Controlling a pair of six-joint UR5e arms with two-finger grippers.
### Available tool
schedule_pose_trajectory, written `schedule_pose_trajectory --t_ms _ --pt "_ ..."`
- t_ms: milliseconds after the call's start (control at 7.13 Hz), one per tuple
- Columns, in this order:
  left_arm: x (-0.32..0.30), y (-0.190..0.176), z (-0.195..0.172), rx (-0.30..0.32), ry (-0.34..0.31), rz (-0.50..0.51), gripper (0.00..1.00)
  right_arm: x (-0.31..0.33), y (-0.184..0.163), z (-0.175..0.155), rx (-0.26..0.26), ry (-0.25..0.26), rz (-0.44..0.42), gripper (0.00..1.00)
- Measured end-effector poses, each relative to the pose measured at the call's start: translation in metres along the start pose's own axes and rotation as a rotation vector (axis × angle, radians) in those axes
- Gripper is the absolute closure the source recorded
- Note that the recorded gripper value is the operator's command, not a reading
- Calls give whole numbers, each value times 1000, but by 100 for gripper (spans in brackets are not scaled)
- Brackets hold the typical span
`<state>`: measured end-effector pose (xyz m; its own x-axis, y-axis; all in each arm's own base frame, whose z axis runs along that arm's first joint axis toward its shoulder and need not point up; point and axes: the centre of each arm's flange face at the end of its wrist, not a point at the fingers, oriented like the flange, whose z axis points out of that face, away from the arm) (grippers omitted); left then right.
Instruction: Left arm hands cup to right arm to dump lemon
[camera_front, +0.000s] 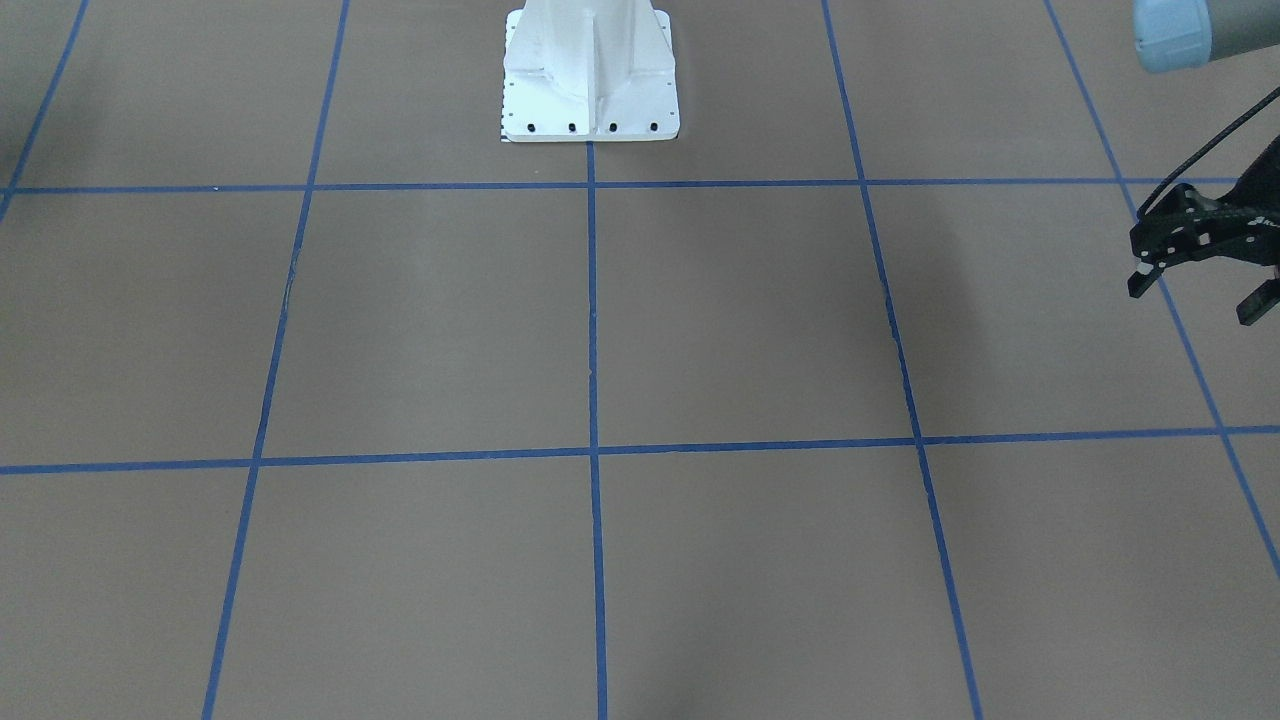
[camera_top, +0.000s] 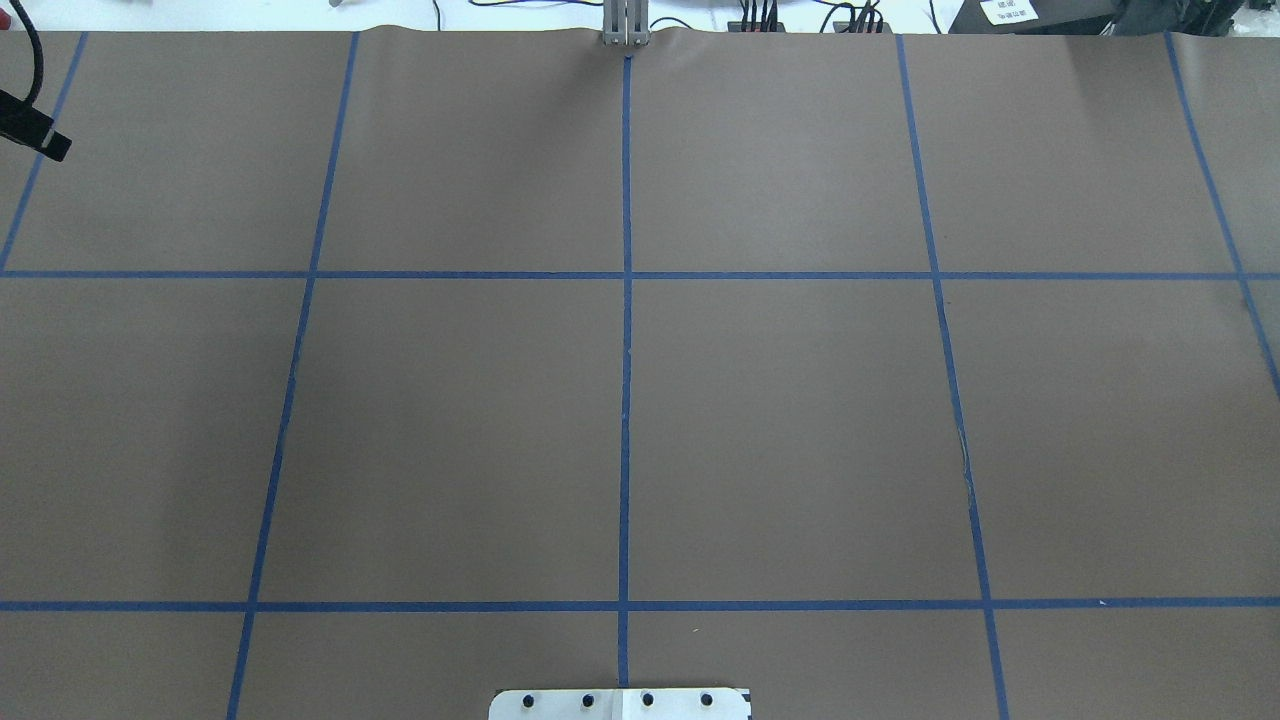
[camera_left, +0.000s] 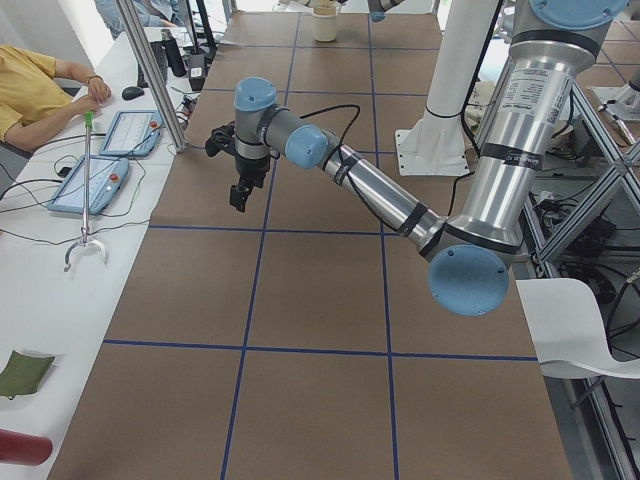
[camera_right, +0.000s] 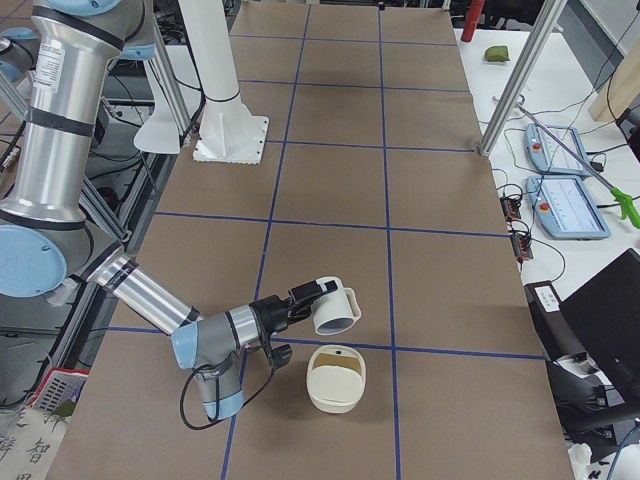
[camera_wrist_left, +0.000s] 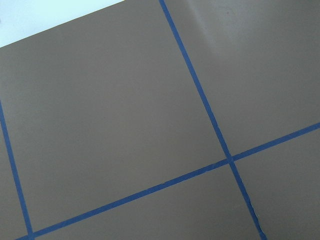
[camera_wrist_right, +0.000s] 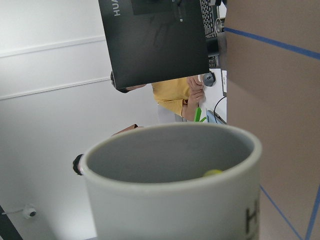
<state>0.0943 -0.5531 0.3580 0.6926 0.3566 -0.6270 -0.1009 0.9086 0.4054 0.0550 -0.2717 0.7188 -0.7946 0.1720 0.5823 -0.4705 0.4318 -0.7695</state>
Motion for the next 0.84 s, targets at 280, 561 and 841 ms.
schedule_pose_trajectory --t_ms 280,561,841 --pt "2 0 -2 4 1 2 0 -9 -4 -3 27 -101 173 100" --pt "3 0 -3 6 1 3 0 -15 -8 -7 42 -184 305 100" --pt "3 0 -3 6 1 2 0 -18 -9 -9 36 -217 370 100"
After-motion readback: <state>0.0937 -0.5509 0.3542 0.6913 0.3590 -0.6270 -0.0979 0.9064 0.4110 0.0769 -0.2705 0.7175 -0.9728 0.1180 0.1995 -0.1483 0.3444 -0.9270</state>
